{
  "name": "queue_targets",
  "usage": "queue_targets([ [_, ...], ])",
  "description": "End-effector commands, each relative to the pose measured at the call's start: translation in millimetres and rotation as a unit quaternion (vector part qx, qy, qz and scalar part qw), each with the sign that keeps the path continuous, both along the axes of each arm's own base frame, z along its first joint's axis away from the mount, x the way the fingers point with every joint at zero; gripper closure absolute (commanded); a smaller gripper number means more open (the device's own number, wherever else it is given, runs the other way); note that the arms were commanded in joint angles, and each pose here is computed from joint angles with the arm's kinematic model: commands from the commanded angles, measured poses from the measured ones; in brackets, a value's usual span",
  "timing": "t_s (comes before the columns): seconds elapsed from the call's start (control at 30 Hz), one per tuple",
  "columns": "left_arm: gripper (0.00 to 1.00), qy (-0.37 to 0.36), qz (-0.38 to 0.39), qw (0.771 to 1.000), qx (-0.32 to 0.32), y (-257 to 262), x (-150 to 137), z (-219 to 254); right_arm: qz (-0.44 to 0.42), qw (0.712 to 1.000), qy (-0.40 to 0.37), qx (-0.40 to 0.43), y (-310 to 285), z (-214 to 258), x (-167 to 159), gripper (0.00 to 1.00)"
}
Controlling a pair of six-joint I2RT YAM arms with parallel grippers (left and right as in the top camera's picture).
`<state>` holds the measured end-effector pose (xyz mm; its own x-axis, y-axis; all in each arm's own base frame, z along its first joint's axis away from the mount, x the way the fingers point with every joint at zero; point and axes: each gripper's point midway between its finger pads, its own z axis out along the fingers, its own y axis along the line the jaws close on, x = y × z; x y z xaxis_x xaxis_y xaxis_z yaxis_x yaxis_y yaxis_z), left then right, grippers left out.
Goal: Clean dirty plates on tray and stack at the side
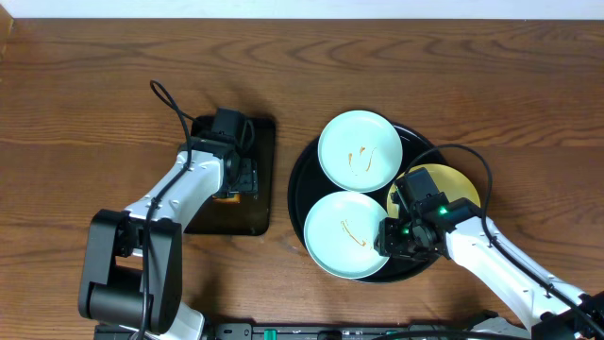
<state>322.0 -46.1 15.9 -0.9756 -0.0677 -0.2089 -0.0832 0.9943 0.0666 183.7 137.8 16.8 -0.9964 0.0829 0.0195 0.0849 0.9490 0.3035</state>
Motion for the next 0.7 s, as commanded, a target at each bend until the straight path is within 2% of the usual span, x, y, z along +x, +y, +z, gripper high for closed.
queue_targets([
  [0.0, 0.24, -0.009, -0.003, 1.000, 0.016, 3.9, 5.4, -0.3, -0.001, 1.000, 0.004, -0.005, 0.1, -2.6, -3.0, 0.52],
  [0.13, 0.48, -0.013, -0.003, 1.000, 0.015, 3.4, 7.1, 0.0, -0.001, 1.000, 0.004, -0.005, 0.1, -2.6, -3.0, 0.51],
  [0.2, 0.57, -0.011, -0.003, 1.000, 0.016, 3.6, 6.2, -0.7, -0.001, 1.000, 0.004, -0.005, 0.1, -2.6, -3.0, 0.51],
  [0.43, 0.59, -0.009, -0.001, 1.000, 0.016, 6.3, -5.8, -19.4, 0.000, 1.000, 0.005, -0.003, 1.0, -2.5, -3.6, 0.50],
  [0.47, 0.62, -0.008, -0.001, 1.000, 0.016, 6.7, -7.9, -21.9, 0.000, 1.000, 0.006, -0.003, 1.0, -2.5, -3.7, 0.50],
  [0.6, 0.87, -0.007, 0.000, 1.000, 0.016, 7.1, -9.5, -22.6, 0.000, 1.000, 0.005, -0.003, 1.0, -2.5, -3.7, 0.50],
  [0.67, 0.92, -0.012, 0.003, 1.000, 0.015, 6.8, -8.4, -20.1, 0.000, 1.000, 0.005, -0.003, 1.0, -2.5, -3.6, 0.50],
])
